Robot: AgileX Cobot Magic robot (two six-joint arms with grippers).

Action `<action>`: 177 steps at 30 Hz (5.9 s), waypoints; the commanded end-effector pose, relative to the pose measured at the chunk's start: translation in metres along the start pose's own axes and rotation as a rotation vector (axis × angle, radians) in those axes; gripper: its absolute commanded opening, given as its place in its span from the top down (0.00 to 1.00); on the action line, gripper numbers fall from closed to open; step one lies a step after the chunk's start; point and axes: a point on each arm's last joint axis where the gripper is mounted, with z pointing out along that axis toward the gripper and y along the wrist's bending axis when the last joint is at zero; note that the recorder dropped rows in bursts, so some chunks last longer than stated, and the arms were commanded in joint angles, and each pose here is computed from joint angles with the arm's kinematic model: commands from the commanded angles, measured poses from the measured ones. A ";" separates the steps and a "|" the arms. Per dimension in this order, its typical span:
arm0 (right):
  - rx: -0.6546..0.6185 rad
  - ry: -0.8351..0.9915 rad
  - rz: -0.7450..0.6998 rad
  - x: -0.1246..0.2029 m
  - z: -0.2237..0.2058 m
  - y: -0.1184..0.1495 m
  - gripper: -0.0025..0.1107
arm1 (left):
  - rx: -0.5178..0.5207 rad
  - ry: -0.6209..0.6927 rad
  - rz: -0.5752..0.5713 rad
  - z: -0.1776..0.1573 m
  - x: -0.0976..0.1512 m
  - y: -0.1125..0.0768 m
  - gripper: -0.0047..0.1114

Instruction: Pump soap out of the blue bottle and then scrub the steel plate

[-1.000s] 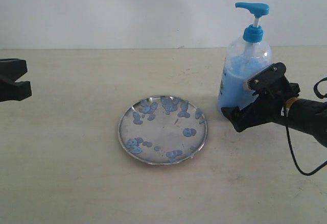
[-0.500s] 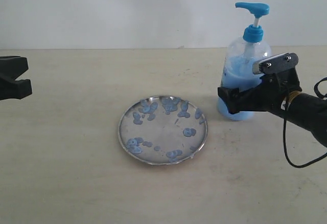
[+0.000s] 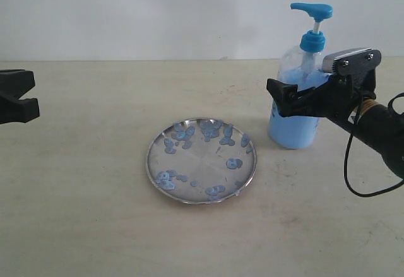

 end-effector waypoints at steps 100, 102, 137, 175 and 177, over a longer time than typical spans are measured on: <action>-0.353 0.250 -0.461 0.025 -0.005 0.023 0.98 | 0.937 -0.027 0.433 0.208 -0.078 -0.193 0.92; -0.353 0.250 -0.461 0.025 -0.005 0.023 0.98 | 0.939 -0.010 0.441 0.210 -0.074 -0.193 0.92; -0.222 0.163 -0.358 0.014 0.000 0.015 0.82 | 0.997 -0.159 0.327 0.153 -0.138 -0.189 0.92; 0.079 -0.181 0.020 -0.210 -0.250 0.089 0.97 | -0.239 -0.580 -0.131 -0.159 0.015 0.003 0.92; 0.005 -0.188 0.053 -0.191 -0.272 0.103 0.97 | -0.311 -0.623 -0.202 -0.168 0.027 0.011 0.92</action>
